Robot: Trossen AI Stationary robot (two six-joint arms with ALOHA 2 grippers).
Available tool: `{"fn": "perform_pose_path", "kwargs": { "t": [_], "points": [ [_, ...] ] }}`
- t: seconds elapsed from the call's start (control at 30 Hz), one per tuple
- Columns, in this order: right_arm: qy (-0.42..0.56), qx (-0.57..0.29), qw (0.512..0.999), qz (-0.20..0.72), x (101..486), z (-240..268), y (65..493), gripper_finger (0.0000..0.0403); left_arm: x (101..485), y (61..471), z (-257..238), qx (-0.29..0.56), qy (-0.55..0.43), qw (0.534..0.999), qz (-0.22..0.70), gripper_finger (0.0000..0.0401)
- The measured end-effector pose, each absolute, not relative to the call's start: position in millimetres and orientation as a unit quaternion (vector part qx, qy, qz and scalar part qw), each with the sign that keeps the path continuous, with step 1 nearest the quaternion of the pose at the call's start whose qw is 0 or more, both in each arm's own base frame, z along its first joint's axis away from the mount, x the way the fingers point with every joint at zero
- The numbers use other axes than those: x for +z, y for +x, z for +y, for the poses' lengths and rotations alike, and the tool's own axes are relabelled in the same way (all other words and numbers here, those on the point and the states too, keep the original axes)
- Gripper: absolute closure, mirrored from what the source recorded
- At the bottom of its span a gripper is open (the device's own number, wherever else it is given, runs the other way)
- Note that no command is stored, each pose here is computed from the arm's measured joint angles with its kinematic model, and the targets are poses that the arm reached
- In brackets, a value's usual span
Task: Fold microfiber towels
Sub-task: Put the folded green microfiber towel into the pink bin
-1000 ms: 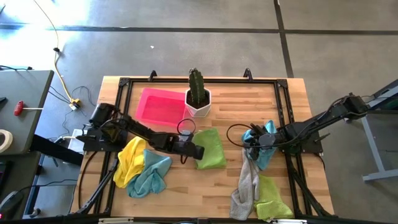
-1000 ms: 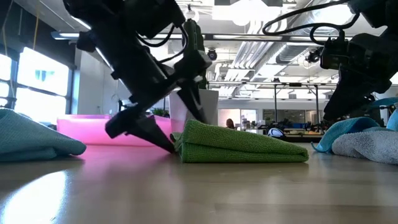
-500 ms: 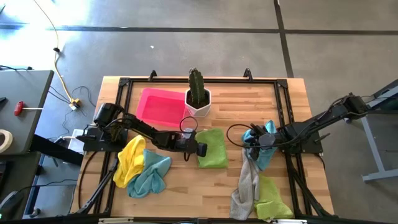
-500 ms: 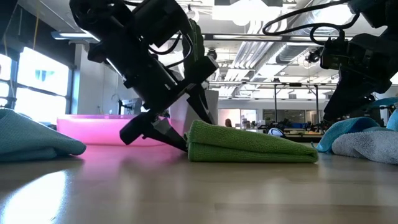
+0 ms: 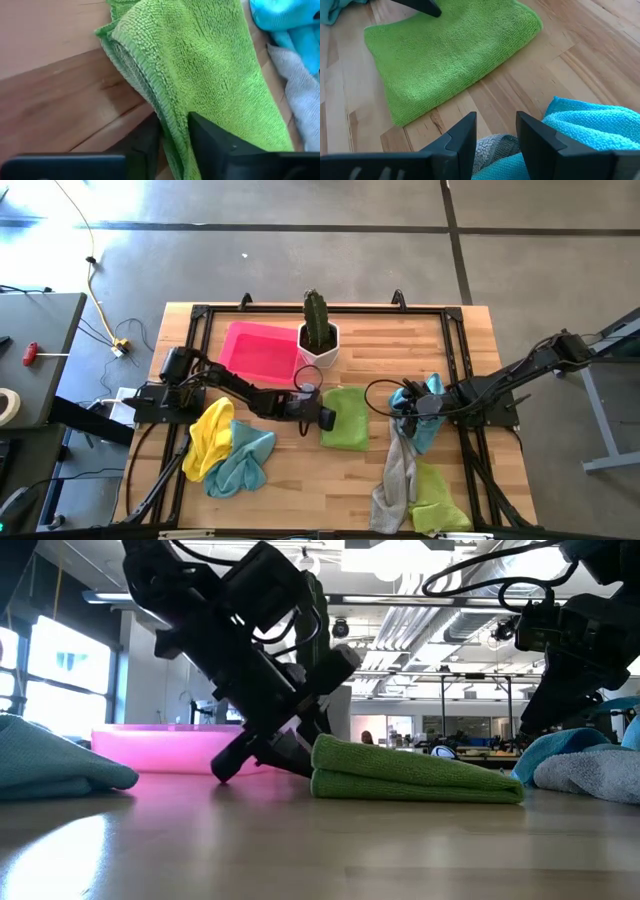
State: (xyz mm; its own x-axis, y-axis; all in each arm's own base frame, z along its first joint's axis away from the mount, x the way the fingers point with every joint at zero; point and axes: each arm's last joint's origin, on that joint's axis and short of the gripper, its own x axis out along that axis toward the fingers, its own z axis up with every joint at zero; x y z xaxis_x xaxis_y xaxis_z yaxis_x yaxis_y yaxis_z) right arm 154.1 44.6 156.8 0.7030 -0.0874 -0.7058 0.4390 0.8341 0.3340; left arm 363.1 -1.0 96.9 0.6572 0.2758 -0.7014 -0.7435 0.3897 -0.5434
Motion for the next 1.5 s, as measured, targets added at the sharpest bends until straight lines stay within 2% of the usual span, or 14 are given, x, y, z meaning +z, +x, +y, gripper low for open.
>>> {"fn": "perform_pose_path", "kwargs": {
  "t": [0.13, 0.2, 0.43, 0.63, 0.8, 0.9, 1.07, 1.27, 1.5],
  "points": [
    [0.247, -0.148, 0.889, 0.356, 157, 45, 154, 0.0274, 97, 364, 2, 0.300, -0.418, 0.812, 0.276, 0.0379],
    [0.247, -0.148, 0.889, 0.356, 157, 45, 154, 0.0274, 97, 365, 2, 0.283, -0.406, 0.822, 0.283, 0.0393],
    [0.247, -0.148, 0.889, 0.356, 157, 45, 154, 0.0274, 113, 366, -1, 0.219, -0.375, 0.849, 0.301, 0.0398],
    [0.248, -0.148, 0.889, 0.356, 157, 45, 154, 0.0274, 158, 355, 2, 0.185, -0.321, 0.878, 0.303, 0.0399],
    [0.247, -0.148, 0.889, 0.356, 157, 45, 154, 0.0274, 198, 329, 18, 0.190, -0.233, 0.886, 0.353, 0.0399],
    [0.247, -0.148, 0.889, 0.355, 157, 45, 154, 0.0274, 217, 309, 34, 0.207, -0.186, 0.879, 0.388, 0.0400],
    [0.248, -0.148, 0.889, 0.355, 157, 45, 154, 0.0274, 234, 279, 60, 0.257, -0.160, 0.851, 0.430, 0.0400],
    [0.248, -0.148, 0.889, 0.355, 157, 45, 154, 0.0274, 240, 258, 90, 0.284, -0.090, 0.834, 0.464, 0.0400],
    [0.248, -0.148, 0.889, 0.355, 157, 45, 154, 0.0274, 240, 241, 123, 0.307, -0.068, 0.814, 0.489, 0.0400]
  ]
}}
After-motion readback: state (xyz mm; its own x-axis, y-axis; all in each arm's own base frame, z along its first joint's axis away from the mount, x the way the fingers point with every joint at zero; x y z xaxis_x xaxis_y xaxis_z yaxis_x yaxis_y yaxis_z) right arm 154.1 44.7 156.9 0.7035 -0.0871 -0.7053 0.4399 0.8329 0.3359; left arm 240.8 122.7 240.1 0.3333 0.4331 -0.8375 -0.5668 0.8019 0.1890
